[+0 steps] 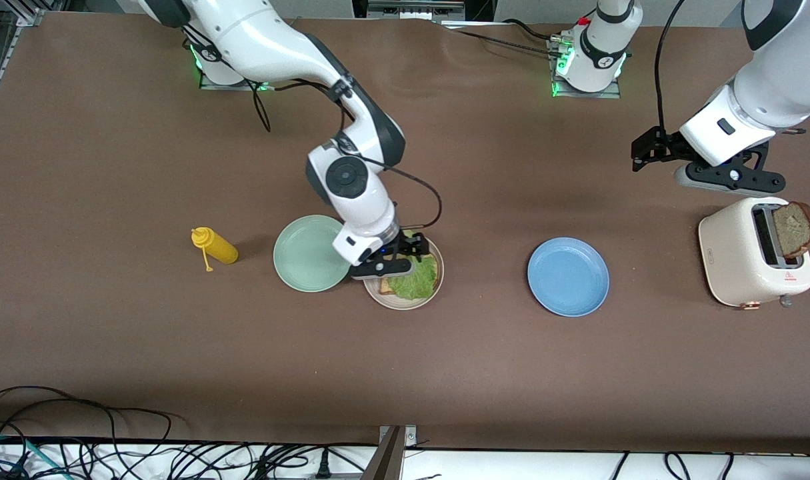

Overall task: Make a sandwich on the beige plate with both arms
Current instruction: 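Move the right gripper back toward the yellow mustard bottle, then grasp the yellow mustard bottle with the right gripper and lift it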

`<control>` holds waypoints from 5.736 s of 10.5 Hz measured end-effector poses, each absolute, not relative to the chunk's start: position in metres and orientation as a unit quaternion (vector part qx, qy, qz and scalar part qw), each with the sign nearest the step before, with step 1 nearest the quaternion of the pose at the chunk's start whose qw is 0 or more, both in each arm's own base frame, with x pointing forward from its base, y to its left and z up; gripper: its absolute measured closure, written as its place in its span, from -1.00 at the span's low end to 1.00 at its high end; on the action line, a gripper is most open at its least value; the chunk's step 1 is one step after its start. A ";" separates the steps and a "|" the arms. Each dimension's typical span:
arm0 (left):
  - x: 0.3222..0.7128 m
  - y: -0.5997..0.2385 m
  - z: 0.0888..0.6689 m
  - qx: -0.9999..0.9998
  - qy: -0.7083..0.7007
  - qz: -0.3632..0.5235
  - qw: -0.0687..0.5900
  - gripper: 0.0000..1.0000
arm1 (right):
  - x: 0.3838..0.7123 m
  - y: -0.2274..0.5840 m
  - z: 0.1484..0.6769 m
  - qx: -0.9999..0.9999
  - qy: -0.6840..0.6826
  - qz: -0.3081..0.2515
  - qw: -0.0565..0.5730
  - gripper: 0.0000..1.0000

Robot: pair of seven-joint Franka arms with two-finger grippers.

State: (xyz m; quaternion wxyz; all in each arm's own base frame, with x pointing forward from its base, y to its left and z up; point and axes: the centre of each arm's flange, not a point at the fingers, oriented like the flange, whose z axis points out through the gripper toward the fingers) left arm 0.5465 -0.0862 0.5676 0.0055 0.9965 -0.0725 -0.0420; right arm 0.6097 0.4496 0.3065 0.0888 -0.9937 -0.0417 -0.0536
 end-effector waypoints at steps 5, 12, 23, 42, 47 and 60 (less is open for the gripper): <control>0.547 -0.085 0.568 0.997 -0.072 -0.042 0.006 -1.00 | 0.603 0.320 0.378 -0.987 -0.155 0.018 0.042 -1.00; 0.546 -0.086 0.568 0.996 -0.073 -0.043 0.006 -1.00 | 0.558 0.223 0.391 -0.926 -0.371 0.054 -0.039 -1.00; 0.546 -0.089 0.567 0.996 -0.075 -0.044 0.005 -1.00 | 0.543 0.030 0.385 -0.819 -0.573 -0.011 -0.023 -1.00; 0.546 -0.090 0.567 0.996 -0.076 -0.044 0.005 -1.00 | 0.537 -0.044 0.232 -0.817 -0.533 -0.142 0.172 -1.00; 0.546 -0.091 0.567 0.996 -0.076 -0.044 0.005 -1.00 | 0.546 -0.038 0.231 -0.815 -0.533 -0.147 0.171 -1.00; 0.545 -0.091 0.567 0.996 -0.077 -0.047 0.005 -1.00 | 0.557 0.006 0.198 -0.815 -0.523 -0.169 0.184 -0.97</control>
